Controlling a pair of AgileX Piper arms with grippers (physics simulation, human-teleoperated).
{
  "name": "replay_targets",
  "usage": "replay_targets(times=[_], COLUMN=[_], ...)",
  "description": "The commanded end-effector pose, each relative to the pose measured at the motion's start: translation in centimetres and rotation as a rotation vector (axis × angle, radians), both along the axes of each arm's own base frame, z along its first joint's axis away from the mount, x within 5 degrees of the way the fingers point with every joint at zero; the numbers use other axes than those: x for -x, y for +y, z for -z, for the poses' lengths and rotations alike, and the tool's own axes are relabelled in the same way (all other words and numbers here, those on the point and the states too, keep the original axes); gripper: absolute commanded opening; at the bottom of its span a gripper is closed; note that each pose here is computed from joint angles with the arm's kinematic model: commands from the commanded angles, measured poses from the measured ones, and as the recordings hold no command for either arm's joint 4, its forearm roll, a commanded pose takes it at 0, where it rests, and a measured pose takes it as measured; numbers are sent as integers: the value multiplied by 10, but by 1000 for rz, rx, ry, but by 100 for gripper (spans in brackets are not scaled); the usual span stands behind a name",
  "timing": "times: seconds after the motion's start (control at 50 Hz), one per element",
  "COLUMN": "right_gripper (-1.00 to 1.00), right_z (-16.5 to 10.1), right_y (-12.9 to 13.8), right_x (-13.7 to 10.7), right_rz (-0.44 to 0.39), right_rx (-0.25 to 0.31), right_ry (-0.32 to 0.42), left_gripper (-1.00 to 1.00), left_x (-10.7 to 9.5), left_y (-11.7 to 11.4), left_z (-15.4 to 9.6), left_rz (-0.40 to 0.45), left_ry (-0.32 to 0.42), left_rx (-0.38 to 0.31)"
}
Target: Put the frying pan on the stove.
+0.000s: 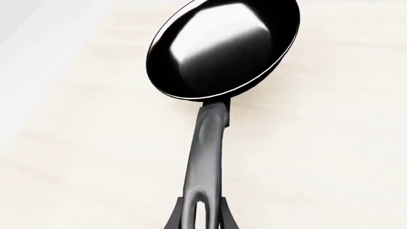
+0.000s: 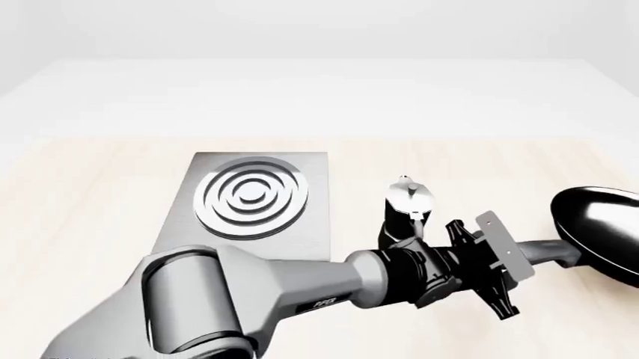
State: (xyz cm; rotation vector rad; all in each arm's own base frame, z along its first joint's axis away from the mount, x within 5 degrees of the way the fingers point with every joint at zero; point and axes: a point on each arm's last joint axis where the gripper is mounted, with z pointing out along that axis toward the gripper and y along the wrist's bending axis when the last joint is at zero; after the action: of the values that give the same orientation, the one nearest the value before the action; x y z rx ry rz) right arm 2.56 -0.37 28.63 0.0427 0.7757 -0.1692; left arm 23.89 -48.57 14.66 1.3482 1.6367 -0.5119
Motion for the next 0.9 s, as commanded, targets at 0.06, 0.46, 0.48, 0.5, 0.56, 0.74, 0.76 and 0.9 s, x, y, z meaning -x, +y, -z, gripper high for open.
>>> replay_targets(times=[0.06, 0.46, 0.48, 0.5, 0.56, 0.74, 0.76, 0.9], right_gripper=[100, 100, 100, 100, 100, 100, 100, 100], right_z=[-10, -17, -18, -18, -21, -35, -36, -46], right_y=[0, 1, 1, 1, 1, 2, 2, 2], right_x=[3, 5, 5, 5, 6, 11, 12, 16], right_rz=[-1, -1, -1, -1, -1, -2, -1, -1], right_rx=[0, 3, 2, 2, 2, 1, 1, 0], right_ry=[1, 2, 2, 2, 2, 3, 3, 4], left_gripper=[-100, -100, -100, -100, -100, -100, -100, -100], left_x=[-8, -24, -25, -26, -26, -30, -31, -39], left_y=[1, 9, 10, 11, 14, 22, 22, 25], left_z=[-30, -49, -52, -55, -63, -86, -87, -94], left_rz=[-41, -68, -71, -72, -75, -87, -88, -99], left_ry=[15, -12, -15, -19, -24, -50, -52, -67], left_rx=[87, 123, 129, 133, 149, 189, 189, 196])
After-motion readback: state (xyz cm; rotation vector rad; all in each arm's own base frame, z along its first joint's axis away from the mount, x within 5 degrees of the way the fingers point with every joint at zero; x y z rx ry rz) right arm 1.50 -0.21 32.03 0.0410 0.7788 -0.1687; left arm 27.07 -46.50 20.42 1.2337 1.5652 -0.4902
